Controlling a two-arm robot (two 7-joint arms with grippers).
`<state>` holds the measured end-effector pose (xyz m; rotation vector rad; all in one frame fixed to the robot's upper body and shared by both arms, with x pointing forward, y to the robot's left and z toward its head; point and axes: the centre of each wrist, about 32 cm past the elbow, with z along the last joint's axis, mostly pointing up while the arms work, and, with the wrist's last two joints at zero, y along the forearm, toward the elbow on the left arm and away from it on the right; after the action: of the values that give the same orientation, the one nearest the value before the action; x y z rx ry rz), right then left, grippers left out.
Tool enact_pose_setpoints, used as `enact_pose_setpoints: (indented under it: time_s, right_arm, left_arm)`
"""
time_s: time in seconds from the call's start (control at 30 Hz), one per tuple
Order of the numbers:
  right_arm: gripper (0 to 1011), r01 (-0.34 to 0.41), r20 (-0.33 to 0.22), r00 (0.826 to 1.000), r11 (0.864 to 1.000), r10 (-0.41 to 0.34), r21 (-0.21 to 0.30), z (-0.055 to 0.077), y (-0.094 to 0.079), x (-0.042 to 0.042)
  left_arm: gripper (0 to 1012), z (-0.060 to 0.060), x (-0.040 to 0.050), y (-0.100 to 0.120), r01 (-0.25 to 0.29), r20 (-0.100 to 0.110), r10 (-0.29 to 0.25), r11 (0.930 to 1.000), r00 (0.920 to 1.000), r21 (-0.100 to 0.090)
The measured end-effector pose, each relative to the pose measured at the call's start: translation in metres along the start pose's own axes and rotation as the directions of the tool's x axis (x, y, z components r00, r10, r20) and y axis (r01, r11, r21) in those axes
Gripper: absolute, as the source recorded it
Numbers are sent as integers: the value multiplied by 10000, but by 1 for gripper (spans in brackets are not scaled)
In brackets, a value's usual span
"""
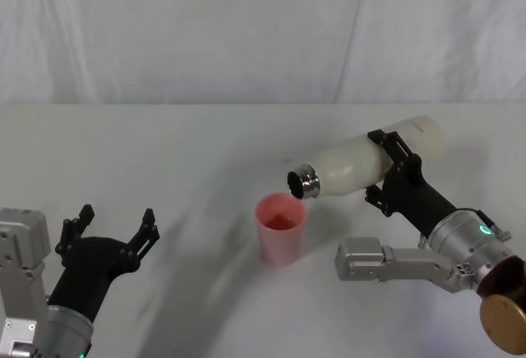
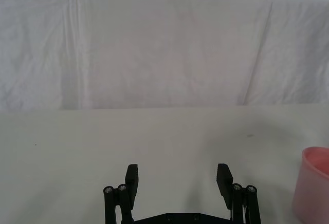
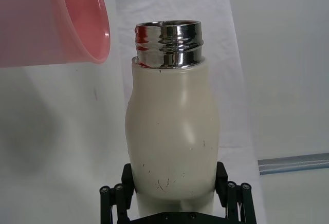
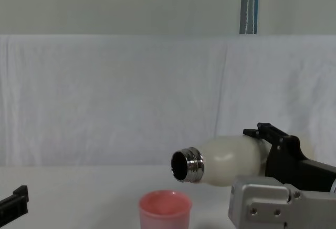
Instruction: Grasp the thermos with one hand and pour water into the cup lid.
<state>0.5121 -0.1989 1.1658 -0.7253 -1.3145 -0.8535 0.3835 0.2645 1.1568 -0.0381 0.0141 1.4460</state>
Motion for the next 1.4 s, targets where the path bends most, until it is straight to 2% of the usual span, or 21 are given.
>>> enact_pose_setpoints:
  time_s: [0.67, 1.4]
  right_arm:
    - [952, 55, 332, 9994, 10000, -58, 83, -7, 36, 23]
    - [952, 22, 365, 9993, 9999, -27, 117, -5, 41, 17]
  left_arm:
    - [1001, 0, 0, 0, 1, 0, -1, 10000, 10000, 0]
    - [1001, 0, 0, 0, 0, 0, 0, 10000, 10000, -1]
